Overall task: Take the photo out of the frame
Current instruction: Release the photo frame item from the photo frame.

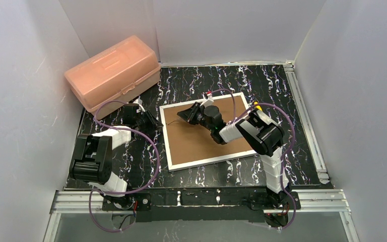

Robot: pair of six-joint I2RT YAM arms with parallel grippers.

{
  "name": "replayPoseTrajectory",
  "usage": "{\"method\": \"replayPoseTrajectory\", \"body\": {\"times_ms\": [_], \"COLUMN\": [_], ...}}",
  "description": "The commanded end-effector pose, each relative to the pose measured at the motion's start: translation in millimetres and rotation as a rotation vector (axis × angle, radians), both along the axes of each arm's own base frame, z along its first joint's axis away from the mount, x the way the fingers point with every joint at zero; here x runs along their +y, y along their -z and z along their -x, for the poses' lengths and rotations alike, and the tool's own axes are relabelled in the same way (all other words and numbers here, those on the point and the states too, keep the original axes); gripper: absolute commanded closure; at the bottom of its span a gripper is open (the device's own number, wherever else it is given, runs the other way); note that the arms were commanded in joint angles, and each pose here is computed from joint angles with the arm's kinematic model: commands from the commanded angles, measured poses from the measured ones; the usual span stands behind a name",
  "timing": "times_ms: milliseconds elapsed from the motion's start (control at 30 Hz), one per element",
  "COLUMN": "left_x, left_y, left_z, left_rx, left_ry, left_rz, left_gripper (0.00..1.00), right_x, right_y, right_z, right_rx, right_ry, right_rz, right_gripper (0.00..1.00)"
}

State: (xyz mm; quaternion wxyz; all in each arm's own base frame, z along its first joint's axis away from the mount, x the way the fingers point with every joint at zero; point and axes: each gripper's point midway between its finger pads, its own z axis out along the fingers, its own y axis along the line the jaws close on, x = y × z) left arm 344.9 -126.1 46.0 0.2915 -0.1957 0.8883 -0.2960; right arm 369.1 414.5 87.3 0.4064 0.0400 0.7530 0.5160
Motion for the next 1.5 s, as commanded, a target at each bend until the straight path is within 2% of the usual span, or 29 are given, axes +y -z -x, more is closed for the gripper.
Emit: {"method": "replayPoseTrajectory", "body": {"times_ms": [0, 533, 1133, 1467], "left_x": [-2.4, -5.7, -13.3, -16.5], "left_y": [-6.5, -2.3, 6.5, 8.7], "left_z": [-7.2, -9.7, -10.0, -9.2], "left_rx": [-0.017, -0.006, 0.019, 0.024], "left_ry": [0.009, 0.016, 0.042, 0.047], "left_rz": [0.013, 0.030, 0.069, 0.091], "left_gripper": [0.79, 0.81, 0.88, 0.90], "right_x": [1.4, 1.8, 7.2, 16.0], "right_y": [0.0, 9.2, 16.1, 1.8], "right_z": [-9.3, -11.8, -4.7, 4.0], "right_rx": [-0.021, 0.001, 0.039, -0.015], "right_ry": [0.014, 0.018, -0.012, -0.023], "right_rz": [-0.009, -0.020, -0.058, -0.014], "right_gripper": [0.99, 0.99, 0.99, 0.99]}}
